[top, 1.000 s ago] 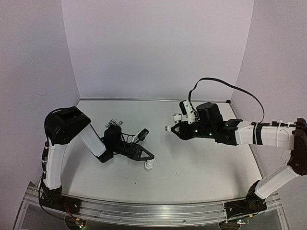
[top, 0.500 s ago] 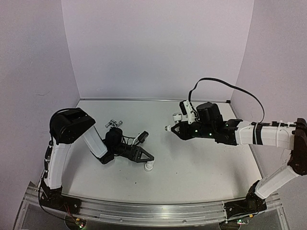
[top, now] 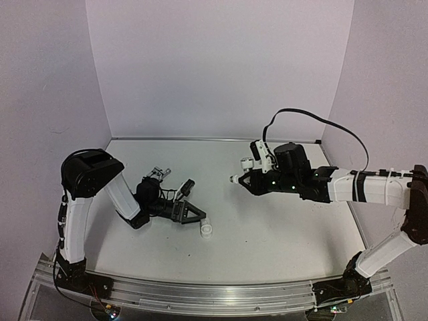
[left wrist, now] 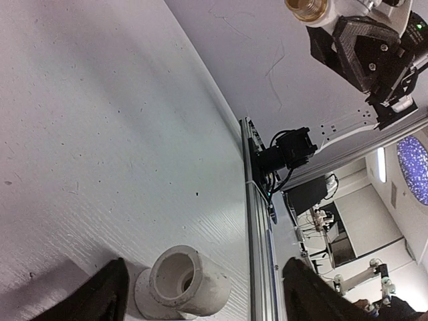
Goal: Install the water faucets
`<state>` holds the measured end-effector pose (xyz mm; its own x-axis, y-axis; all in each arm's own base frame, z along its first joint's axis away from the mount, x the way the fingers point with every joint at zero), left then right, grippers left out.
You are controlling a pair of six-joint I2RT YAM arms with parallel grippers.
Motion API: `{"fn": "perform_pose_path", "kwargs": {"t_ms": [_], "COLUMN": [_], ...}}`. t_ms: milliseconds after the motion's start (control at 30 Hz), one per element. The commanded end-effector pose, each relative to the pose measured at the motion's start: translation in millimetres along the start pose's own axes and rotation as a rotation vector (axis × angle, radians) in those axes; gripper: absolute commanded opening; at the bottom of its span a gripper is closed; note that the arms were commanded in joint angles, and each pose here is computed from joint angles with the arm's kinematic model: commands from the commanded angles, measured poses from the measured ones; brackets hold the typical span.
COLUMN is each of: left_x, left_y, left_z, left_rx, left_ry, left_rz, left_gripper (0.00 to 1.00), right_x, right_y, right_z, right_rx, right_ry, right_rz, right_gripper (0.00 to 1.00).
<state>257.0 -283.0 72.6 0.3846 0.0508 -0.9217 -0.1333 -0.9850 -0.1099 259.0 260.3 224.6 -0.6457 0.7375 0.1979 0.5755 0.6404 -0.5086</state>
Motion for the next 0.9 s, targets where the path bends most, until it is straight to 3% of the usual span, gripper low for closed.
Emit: {"fn": "perform_pose_path", "kwargs": {"t_ms": [0,133,300,533,733,867], "left_x": [-18,-19,-23,-46,-59,-75], "left_y": [-9,-19,-33,-51,-61,-40], "left_z": [-8,-6,-8,-2,3,3], "left_rx": [-0.06,-0.098,-0.14,-0.202,-0.264,-0.258], "left_ry": [0.032,0.0,-0.026,-0.093,-0.28,-0.372], "left_rz": [-0.028,-0.109,-0.33,-0.443,-0.588,-0.661], "left_gripper": [0.9,0.95,0.97,0.99,1.0,1.0], "right_x": [2,-5,-12,-17,-17,-23], "right_y": [-3,2,0,-7,-15,-18], "right_z": [-15,-11,-9,-15,-13,-9], "right_rx": [-0.069,-0.03,-0.012,0.02,0.031,0.039], "right_ry": [-0.003,-0.022,-0.077,-0.197,-0.259,-0.293], "right_rz": [0.029,0.103,0.19,0.278,0.273,0.345], "right_gripper": [0.0,0.0,0.0,0.0,0.0,0.0]}}
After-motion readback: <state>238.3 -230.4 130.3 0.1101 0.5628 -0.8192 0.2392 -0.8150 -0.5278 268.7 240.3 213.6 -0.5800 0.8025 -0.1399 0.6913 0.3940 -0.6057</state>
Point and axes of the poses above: each gripper's point midway between its finger pads, its own y axis out along the fingers, its own x axis along the line the jaws close on, z = x × y, the point moved 9 cm from there along -y, back along the fingers, and after that the axes turned 9 degrees about -y, right-handed, at the moved point
